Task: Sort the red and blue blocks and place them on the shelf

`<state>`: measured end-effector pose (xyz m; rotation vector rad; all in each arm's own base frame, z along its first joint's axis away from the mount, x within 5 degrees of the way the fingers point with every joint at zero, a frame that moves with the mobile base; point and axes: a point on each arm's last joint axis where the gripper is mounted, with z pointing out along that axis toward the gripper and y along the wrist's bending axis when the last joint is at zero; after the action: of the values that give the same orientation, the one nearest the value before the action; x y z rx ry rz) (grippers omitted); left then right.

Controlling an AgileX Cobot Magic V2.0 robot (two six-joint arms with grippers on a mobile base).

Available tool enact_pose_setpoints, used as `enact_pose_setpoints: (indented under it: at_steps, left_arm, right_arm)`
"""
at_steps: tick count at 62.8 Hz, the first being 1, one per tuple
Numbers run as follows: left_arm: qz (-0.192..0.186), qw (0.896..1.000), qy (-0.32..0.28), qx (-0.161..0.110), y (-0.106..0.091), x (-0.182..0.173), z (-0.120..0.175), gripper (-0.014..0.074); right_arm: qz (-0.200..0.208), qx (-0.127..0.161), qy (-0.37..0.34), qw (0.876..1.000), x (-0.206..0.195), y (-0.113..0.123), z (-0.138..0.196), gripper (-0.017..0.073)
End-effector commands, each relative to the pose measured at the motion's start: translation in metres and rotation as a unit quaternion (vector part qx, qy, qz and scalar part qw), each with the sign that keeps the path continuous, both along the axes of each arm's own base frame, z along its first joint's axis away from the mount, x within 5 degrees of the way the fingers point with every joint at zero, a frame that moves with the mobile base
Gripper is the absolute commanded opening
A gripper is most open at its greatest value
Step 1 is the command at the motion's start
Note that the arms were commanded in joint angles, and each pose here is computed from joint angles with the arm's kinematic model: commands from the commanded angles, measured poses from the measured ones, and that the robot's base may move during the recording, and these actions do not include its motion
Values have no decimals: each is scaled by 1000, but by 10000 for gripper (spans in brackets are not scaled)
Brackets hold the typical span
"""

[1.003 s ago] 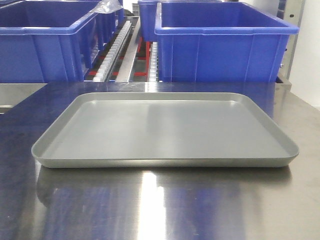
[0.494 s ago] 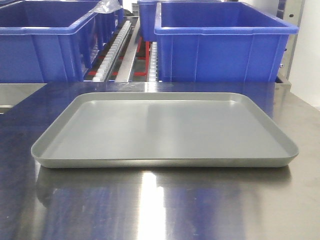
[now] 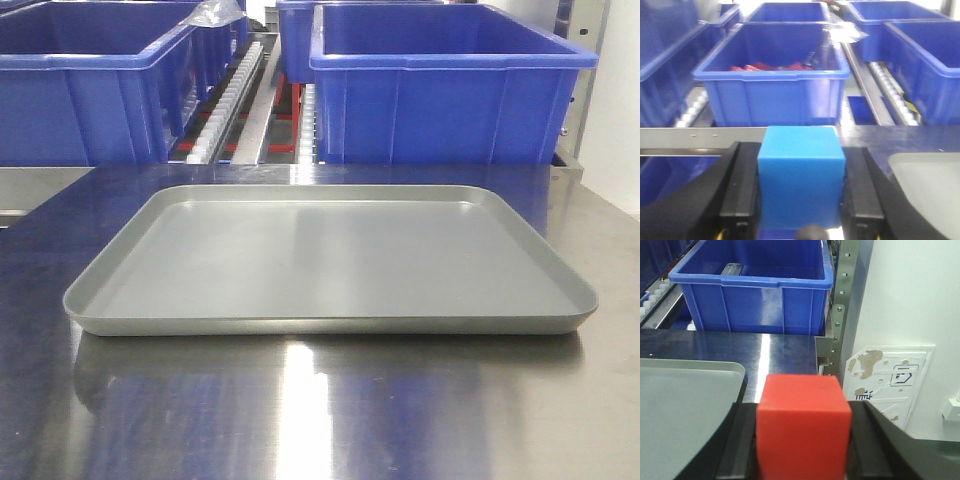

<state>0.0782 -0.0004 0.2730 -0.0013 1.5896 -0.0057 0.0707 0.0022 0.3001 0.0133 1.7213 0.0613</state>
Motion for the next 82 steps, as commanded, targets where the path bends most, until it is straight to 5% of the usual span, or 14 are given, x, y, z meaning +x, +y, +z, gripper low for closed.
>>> enact_pose_setpoints:
  at_steps: [1, 82]
  left_arm:
    - [6, 998, -59, -2, 1, -1, 21, 126]
    - [5, 998, -59, -2, 1, -1, 21, 125]
  right_arm:
    - [-3, -2, -51, 999, 0, 0, 16, 57]
    - [-3, -2, -51, 999, 0, 0, 16, 57]
